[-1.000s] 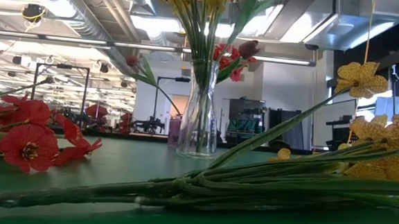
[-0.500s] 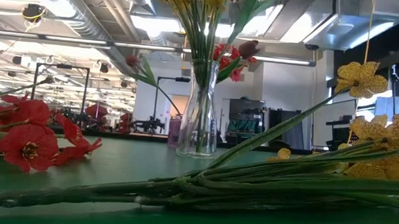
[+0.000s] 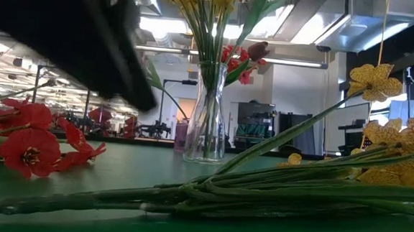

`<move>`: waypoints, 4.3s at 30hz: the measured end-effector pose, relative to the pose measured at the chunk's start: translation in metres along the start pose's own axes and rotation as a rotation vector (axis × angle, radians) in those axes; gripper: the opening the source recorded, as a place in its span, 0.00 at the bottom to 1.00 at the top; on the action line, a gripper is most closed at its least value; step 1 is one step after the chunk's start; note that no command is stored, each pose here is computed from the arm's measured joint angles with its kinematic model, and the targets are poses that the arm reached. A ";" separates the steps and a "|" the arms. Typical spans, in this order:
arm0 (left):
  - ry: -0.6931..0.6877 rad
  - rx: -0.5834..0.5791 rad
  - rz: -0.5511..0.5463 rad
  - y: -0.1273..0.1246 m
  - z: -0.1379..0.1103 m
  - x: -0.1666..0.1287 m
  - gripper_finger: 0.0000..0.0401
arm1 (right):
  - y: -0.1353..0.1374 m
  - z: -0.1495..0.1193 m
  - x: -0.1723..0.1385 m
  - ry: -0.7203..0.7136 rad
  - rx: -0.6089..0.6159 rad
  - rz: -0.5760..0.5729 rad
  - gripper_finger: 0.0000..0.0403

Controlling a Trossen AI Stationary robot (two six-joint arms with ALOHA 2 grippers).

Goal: Sort flowers into vase by color
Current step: Put the yellow flowers into the transparent vase

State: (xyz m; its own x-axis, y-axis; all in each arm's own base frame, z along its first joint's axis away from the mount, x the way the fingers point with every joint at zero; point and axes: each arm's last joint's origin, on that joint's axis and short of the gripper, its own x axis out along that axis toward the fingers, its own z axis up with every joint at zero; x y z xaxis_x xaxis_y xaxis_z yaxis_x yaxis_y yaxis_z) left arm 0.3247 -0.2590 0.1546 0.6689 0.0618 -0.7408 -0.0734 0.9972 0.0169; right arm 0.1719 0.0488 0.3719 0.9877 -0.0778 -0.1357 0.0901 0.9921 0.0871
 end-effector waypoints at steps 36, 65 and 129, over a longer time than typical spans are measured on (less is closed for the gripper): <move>0.016 -0.094 0.001 0.013 0.015 0.002 0.02 | -0.003 0.008 -0.008 -0.027 -0.002 -0.009 0.60; -1.004 -0.067 0.054 0.124 0.153 -0.248 0.00 | 0.042 0.053 0.054 -0.403 -0.093 0.345 0.60; -0.767 -0.058 0.206 0.136 0.088 -0.312 0.34 | -0.013 0.056 -0.027 -0.213 -0.093 0.049 0.02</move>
State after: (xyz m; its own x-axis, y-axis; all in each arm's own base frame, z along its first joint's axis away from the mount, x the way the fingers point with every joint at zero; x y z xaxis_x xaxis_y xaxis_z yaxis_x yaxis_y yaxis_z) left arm 0.1710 -0.1385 0.4472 0.9590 0.2776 -0.0575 -0.2748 0.9601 0.0526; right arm 0.1517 0.0328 0.4294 0.9962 -0.0384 0.0786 0.0388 0.9992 -0.0038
